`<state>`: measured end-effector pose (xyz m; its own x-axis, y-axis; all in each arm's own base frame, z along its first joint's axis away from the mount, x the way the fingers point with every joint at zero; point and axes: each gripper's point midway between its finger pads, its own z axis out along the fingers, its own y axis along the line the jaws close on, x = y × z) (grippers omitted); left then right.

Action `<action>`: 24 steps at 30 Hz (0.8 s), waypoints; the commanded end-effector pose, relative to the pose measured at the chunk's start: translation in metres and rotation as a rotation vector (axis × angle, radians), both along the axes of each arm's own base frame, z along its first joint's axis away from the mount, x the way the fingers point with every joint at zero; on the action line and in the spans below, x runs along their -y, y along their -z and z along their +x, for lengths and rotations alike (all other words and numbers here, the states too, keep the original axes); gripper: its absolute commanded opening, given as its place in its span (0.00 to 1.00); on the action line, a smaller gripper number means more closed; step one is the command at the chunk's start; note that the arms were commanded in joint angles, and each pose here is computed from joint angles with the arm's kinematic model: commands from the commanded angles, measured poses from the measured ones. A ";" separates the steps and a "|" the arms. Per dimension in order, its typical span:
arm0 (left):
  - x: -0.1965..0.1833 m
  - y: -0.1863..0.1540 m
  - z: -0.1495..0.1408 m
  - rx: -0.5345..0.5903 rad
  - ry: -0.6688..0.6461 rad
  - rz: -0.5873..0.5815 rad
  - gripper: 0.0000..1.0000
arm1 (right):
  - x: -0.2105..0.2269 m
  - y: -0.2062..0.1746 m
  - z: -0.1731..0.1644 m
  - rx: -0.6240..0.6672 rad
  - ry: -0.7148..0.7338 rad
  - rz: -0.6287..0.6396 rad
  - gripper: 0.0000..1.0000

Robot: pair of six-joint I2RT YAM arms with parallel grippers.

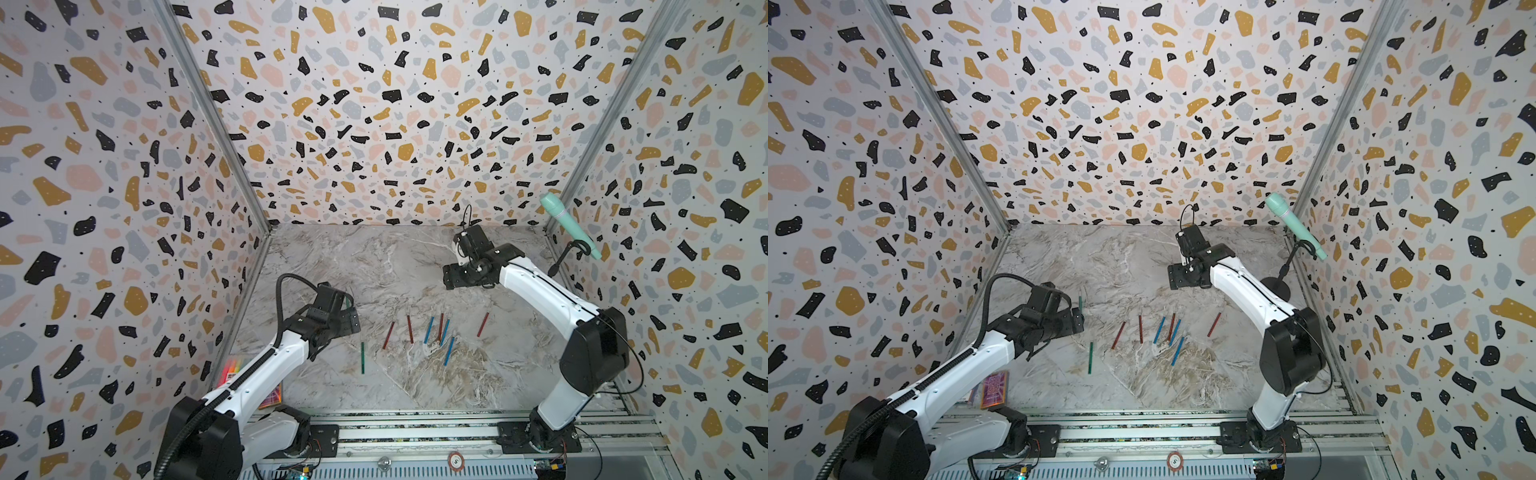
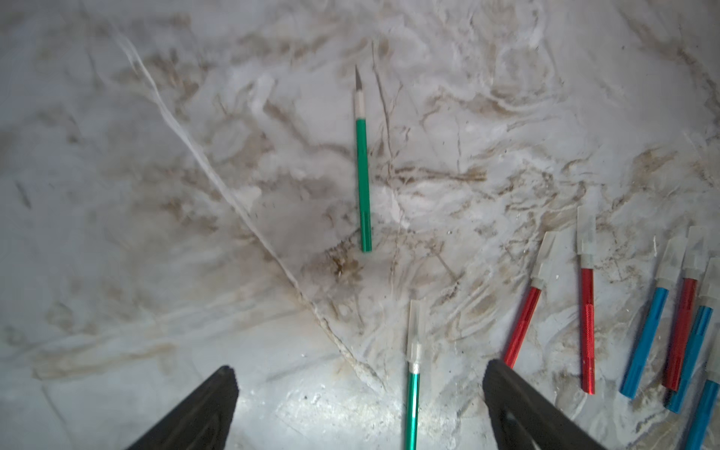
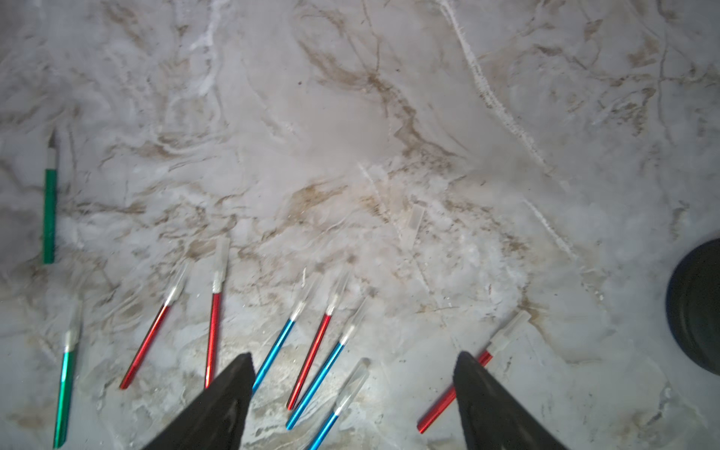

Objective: Remove protective caps from carving knives
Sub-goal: Place the protective sleeve at the center of the board, then pick up the carving knife from the center of the board.

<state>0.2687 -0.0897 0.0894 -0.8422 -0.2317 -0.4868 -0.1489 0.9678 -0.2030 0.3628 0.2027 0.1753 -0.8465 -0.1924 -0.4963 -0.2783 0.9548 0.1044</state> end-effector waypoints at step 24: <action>0.039 0.075 -0.066 -0.279 -0.094 0.038 0.77 | -0.006 -0.029 -0.130 0.174 -0.104 0.176 0.81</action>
<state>0.2067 -0.1330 0.0197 -0.9143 -0.2943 -0.2783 -0.2572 0.9526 -0.1624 0.2369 0.2114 0.1979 -0.7362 -0.1906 -0.6494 -0.4125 0.8871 0.2073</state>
